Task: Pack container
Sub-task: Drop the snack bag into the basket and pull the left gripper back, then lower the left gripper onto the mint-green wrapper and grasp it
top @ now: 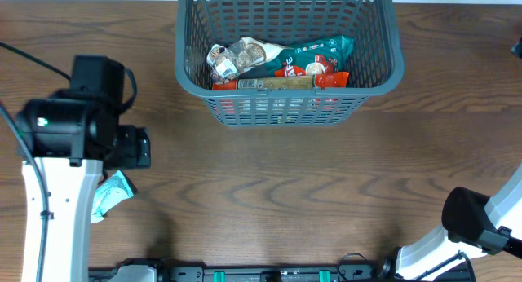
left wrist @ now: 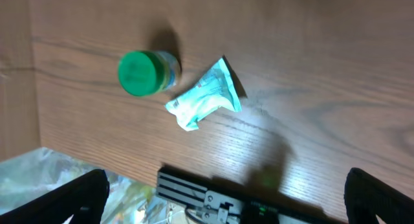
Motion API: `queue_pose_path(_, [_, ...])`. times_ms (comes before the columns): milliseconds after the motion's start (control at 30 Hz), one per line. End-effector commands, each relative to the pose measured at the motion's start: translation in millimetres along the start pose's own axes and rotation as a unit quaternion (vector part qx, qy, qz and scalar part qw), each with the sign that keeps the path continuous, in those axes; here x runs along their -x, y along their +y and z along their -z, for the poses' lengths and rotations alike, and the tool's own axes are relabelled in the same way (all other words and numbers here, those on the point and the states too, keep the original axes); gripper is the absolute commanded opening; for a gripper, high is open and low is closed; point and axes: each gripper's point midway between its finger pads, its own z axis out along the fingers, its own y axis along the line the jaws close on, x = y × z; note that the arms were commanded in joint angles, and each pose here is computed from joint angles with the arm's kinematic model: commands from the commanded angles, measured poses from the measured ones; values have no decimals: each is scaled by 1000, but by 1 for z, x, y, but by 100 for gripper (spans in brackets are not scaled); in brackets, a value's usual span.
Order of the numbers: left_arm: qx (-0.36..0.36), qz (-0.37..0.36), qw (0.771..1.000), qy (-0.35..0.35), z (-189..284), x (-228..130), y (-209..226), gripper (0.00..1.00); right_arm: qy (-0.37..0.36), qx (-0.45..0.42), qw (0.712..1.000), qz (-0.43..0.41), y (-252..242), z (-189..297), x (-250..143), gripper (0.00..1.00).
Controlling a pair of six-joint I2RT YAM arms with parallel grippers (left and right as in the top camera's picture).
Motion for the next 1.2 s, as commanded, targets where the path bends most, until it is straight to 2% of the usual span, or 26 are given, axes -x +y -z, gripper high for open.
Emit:
queue_pose_path(0, [6,20,1000,17,-21,-17,-2,99,0,-6,1000,-14,-7,0,0,99])
queue_pose_path(200, [-36,38,998,20,-67,-37,-29,98,-1,-6,1000,-15,-7,0,0,99])
queue_pose_path(367, [-28,85,996,32,-95,-48,-28,98,0,-6,1000,-14,-7,0,0,99])
queue_pose_path(500, [-16,93,995,39,-109,-52,-17,98,0,-6,1000,-14,-7,0,0,99])
queue_pose_path(900, [23,201,976,85,-138,-62,37,98,0,-6,1000,-14,-7,0,0,99])
queue_pose_path(1167, [4,211,971,113,-169,-56,36,98,0,-6,1000,-14,-7,0,0,99])
